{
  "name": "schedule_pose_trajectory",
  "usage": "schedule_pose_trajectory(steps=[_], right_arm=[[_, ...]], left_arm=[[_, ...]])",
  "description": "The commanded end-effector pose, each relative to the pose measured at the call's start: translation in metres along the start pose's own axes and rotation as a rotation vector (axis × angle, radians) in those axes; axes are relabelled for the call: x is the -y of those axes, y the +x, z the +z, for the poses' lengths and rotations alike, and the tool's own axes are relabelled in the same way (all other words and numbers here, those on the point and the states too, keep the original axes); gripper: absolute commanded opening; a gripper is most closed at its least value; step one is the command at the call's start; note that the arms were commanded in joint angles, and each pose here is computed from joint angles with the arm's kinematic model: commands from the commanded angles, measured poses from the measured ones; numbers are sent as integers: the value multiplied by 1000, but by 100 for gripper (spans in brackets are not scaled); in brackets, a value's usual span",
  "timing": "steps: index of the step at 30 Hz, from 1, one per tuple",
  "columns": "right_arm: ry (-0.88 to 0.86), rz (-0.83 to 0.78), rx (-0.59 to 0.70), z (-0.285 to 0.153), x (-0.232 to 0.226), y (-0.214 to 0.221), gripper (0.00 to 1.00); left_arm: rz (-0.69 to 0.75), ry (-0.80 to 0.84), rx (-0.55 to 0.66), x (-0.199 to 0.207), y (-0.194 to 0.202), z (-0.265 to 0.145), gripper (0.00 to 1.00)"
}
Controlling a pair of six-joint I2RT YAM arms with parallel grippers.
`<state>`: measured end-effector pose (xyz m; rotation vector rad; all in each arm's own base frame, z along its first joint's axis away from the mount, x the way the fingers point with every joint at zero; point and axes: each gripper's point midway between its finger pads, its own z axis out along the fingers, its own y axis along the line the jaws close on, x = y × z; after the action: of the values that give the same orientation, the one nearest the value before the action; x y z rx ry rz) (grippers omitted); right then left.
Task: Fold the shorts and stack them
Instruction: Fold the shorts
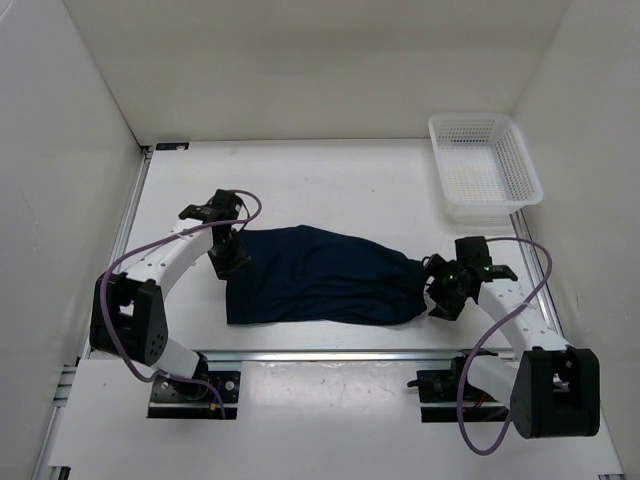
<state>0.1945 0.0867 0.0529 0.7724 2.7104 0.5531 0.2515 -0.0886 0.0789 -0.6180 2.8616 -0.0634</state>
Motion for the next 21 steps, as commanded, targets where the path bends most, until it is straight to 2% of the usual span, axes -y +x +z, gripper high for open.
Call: schedule_pose_trajectory(steps=[1, 8, 11, 12, 14, 15, 18, 19, 20, 21], right_arm=[[-112, 14, -48, 10, -14, 9, 85], [-8, 25, -5, 29, 6, -2, 69], [27, 10, 47, 32, 9, -13, 50], [70, 17, 43, 32, 16, -13, 39], [115, 16, 84, 31, 19, -25, 27], [140, 20, 72, 32, 24, -22, 15], [164, -3, 111, 23, 23, -34, 2], [178, -3, 119, 19, 26, -33, 0], [177, -6, 144, 14, 23, -39, 0], [164, -21, 181, 6, 18, -46, 0]], left_arm=[[6, 44, 23, 8, -7, -2, 48], [15, 44, 23, 8, -8, 0, 48], [15, 37, 14, 9, -8, 5, 48], [25, 29, 4, 8, -7, 9, 48], [53, 24, -1, 8, -9, 11, 48], [52, 23, 1, 7, -13, 11, 46], [47, 17, -15, 3, -17, 16, 34], [39, 9, -23, 1, -18, 19, 27], [38, 16, -28, 2, -17, 18, 14], [38, 20, -23, 5, -20, 23, 10]])
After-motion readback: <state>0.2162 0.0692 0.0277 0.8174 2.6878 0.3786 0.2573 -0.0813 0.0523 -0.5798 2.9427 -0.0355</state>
